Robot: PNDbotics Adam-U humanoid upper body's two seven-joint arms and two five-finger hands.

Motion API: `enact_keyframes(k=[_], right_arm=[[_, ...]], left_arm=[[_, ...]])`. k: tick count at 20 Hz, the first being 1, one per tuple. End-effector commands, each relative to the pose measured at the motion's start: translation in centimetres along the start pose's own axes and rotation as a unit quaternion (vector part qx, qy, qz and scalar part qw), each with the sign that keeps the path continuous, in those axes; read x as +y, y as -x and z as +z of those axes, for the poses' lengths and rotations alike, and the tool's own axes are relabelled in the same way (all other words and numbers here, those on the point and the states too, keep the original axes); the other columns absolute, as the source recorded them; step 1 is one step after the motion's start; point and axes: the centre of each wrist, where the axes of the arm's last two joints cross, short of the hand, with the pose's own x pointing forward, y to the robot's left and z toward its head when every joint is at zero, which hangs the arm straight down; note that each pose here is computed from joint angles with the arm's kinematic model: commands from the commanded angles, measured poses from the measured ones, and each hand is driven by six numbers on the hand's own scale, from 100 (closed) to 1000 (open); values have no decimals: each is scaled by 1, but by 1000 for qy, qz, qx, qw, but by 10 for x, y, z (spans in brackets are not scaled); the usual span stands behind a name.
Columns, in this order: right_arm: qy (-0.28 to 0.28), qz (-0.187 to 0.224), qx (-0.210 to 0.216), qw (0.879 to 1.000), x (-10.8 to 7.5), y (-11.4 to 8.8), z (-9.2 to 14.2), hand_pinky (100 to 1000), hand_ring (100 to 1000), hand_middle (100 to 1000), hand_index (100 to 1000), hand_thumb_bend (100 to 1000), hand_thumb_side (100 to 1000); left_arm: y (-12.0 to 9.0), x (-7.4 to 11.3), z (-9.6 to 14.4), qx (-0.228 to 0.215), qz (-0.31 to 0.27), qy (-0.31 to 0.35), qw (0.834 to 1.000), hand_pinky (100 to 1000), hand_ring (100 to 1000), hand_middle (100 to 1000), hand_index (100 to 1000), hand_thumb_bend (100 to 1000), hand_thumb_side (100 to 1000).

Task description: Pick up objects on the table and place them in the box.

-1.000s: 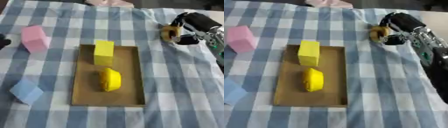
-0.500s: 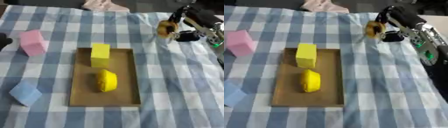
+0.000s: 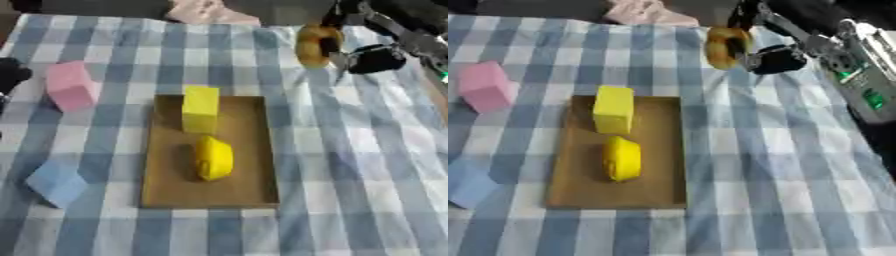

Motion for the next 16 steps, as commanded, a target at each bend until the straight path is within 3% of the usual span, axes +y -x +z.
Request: enact_keyframes(k=[1, 4, 7, 16], right_arm=[[12, 3, -71, 997, -19, -33, -16, 758, 565, 410, 623, 100, 185], [16, -5, -112, 994, -22, -59, -26, 757, 567, 414, 625, 100, 182], [8, -1, -126, 992, -18, -73, -32, 757, 573, 418, 627, 100, 196], [-62, -1, -106, 992, 33, -72, -43, 759, 587, 425, 632, 100, 227]], left_arm=[[-6, 2, -2, -13, -2, 1, 1000, 931, 740, 678, 841, 100, 743], [-6, 1, -2, -12, -1, -1, 1000, 931, 740, 678, 841, 100, 745], [-5, 1, -1, -11, -1, -3, 1000, 931, 740, 678, 841, 100, 746], [-5, 0, -1, -10, 2, -2, 1000, 931, 740, 678, 842, 100, 751]])
